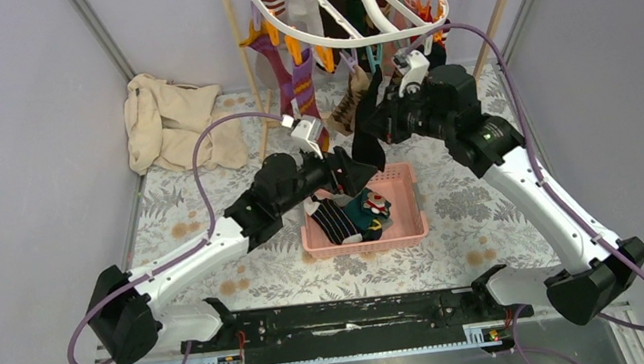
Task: Remove the socks clipped to the hanger
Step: Remove the sock from the hanger.
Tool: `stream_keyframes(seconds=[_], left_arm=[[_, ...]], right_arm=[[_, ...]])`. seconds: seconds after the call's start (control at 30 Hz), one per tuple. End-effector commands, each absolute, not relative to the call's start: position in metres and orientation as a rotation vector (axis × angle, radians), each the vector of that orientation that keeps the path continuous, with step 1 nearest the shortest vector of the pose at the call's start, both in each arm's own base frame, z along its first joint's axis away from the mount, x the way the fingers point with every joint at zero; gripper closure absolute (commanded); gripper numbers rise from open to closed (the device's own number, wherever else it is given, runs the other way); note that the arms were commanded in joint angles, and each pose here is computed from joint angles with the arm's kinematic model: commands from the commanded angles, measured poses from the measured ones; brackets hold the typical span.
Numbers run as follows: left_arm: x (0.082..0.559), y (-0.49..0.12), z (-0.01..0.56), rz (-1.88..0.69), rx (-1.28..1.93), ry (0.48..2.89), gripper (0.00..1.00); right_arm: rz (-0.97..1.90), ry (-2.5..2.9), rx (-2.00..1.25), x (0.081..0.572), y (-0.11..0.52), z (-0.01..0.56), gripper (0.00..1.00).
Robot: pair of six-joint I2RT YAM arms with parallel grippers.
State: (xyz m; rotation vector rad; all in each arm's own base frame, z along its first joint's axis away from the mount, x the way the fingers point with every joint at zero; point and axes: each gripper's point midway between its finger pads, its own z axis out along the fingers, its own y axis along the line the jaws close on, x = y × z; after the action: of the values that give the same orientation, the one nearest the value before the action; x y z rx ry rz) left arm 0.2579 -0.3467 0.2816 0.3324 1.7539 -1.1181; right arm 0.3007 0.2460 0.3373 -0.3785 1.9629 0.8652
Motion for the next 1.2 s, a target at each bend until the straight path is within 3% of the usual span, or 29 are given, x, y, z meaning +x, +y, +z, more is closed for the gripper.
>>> stream_keyframes(seconds=[0.0, 0.63, 0.67, 0.7, 0.8, 0.87, 1.07, 1.17], left_arm=[[0.274, -0.352, 0.305, -1.081, 0.332, 1.623, 0.01], [0.291, -0.387, 0.326, -1.156, 0.390, 1.435, 0.03], [0.292, -0.389, 0.328, -1.163, 0.395, 1.428, 0.09], [0.293, -0.392, 0.329, -1.165, 0.404, 1.429, 0.22], [0.294, -0.399, 0.326, -1.170, 0.433, 1.453, 0.74], [0.295, -0.400, 0.325, -1.170, 0.434, 1.462, 0.95], [0.300, -0.396, 0.325, -1.135, 0.415, 1.502, 0.98], [0.305, -0.397, 0.325, -1.109, 0.408, 1.531, 1.00]], right_arm=[[0.963, 1.935, -0.365, 0.286, 0.234, 0.355, 0.96], [1.165, 1.937, -0.330, 0.279, 0.227, 0.363, 0.97], [1.174, 1.935, -0.328, 0.279, 0.228, 0.363, 0.97], [1.181, 1.932, -0.327, 0.279, 0.228, 0.363, 0.97], [1.182, 1.933, -0.325, 0.279, 0.229, 0.363, 0.97], [1.162, 1.936, -0.319, 0.280, 0.226, 0.362, 0.97], [1.063, 1.952, -0.285, 0.288, 0.216, 0.357, 0.91], [0.941, 1.975, -0.233, 0.299, 0.202, 0.351, 0.70]])
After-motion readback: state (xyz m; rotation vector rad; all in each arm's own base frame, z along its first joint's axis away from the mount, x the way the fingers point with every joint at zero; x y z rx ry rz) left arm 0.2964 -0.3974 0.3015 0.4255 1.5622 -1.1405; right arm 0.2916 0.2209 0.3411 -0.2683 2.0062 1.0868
